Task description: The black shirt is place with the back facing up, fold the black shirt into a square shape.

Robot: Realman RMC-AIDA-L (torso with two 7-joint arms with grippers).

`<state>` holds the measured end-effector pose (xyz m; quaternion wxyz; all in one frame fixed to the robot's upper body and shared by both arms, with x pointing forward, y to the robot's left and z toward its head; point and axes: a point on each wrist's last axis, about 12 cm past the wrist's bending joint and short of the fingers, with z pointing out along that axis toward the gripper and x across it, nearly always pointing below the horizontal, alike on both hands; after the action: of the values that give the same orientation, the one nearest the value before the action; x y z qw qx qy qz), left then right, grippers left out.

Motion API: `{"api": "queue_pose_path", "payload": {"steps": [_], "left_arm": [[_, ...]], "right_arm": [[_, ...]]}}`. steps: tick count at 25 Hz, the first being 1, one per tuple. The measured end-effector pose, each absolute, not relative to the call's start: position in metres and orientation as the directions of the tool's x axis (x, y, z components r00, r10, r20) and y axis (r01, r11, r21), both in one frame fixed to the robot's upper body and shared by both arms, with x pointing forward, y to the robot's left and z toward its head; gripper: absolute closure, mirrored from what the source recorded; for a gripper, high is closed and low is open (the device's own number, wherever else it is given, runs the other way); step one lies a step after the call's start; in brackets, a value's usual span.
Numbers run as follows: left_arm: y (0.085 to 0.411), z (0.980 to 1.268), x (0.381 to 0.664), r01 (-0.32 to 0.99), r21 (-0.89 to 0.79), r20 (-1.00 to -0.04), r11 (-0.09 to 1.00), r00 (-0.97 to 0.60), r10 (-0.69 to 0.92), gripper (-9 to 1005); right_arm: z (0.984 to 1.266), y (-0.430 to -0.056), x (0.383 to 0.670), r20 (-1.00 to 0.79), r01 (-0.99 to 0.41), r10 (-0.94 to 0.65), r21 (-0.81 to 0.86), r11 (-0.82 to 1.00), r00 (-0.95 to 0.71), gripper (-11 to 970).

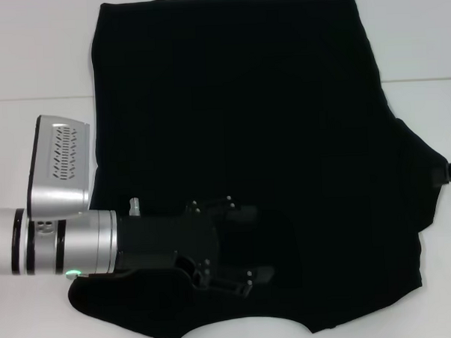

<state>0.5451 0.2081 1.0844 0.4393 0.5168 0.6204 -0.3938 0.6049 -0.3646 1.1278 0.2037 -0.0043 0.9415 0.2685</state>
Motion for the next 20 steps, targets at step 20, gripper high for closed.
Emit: {"api": "queue_pose_path", "payload": {"steps": [20], "left_arm": [[0.208,1.084,0.545,0.988,-0.012,-0.952,0.152,-0.058,0.3,92]], "right_arm": [[1.106,-0.348,0.618,-0.394,-0.086,0.102,0.433,0.897,-0.913,194]]}}
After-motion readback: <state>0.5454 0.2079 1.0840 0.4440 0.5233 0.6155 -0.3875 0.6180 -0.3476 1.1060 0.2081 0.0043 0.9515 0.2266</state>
